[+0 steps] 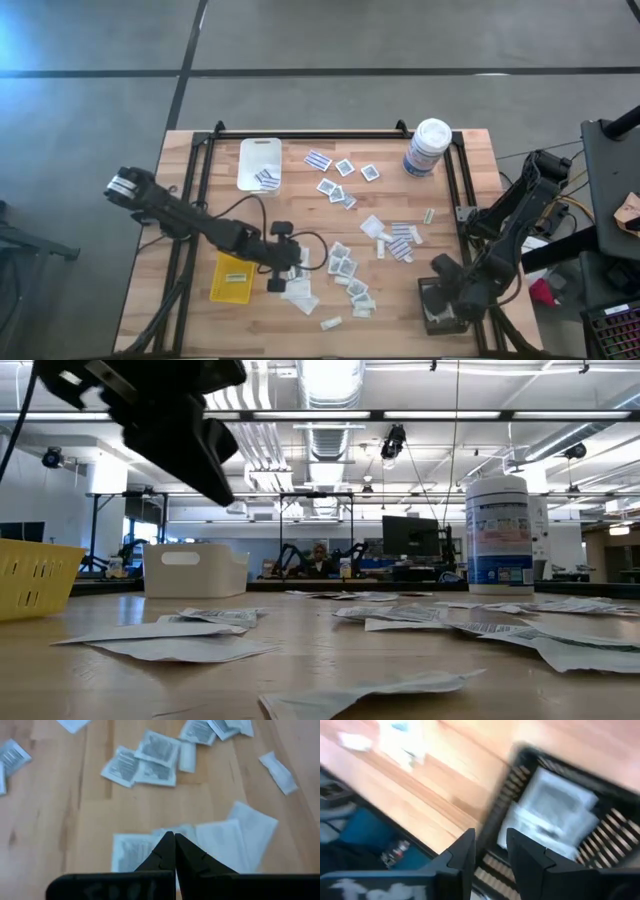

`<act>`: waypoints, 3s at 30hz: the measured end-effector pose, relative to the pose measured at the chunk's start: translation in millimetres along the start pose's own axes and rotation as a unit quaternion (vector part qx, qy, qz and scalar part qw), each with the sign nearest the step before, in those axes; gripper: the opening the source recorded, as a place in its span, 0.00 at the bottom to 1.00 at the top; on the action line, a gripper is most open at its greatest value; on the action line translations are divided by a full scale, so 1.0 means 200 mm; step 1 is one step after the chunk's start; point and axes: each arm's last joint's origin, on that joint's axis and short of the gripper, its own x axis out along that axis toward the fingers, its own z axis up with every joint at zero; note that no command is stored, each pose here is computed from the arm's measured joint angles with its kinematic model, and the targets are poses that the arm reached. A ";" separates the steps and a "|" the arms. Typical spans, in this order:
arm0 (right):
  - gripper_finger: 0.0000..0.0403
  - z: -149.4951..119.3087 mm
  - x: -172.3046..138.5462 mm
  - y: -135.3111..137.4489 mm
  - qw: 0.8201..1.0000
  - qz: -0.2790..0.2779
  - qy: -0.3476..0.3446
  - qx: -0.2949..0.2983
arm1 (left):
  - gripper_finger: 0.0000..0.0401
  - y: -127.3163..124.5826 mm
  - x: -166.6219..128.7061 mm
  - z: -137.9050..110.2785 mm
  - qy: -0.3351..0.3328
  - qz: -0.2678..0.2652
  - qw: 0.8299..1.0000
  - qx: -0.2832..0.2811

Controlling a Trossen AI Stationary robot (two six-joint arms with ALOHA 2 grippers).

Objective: Pick & Place First Aid Supplies
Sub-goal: Put the blue bandage into the white bin

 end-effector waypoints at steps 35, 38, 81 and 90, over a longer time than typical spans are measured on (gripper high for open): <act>0.36 0.45 0.14 0.35 0.894 0.062 -0.380 -0.230 | 0.00 -0.02 0.12 -0.27 -0.032 0.033 0.994 -0.099; 0.37 0.49 0.16 0.35 0.893 0.048 -0.386 -0.227 | 0.00 -0.03 0.12 -0.27 -0.032 0.029 0.994 -0.100; 0.33 0.67 0.49 0.51 0.919 0.115 -0.304 -0.225 | 0.00 -0.05 0.34 -0.34 0.058 -0.108 0.975 -0.184; 0.33 0.66 0.65 0.58 0.930 0.165 -0.240 -0.223 | 0.00 -0.04 0.45 -0.36 0.027 -0.080 0.965 -0.249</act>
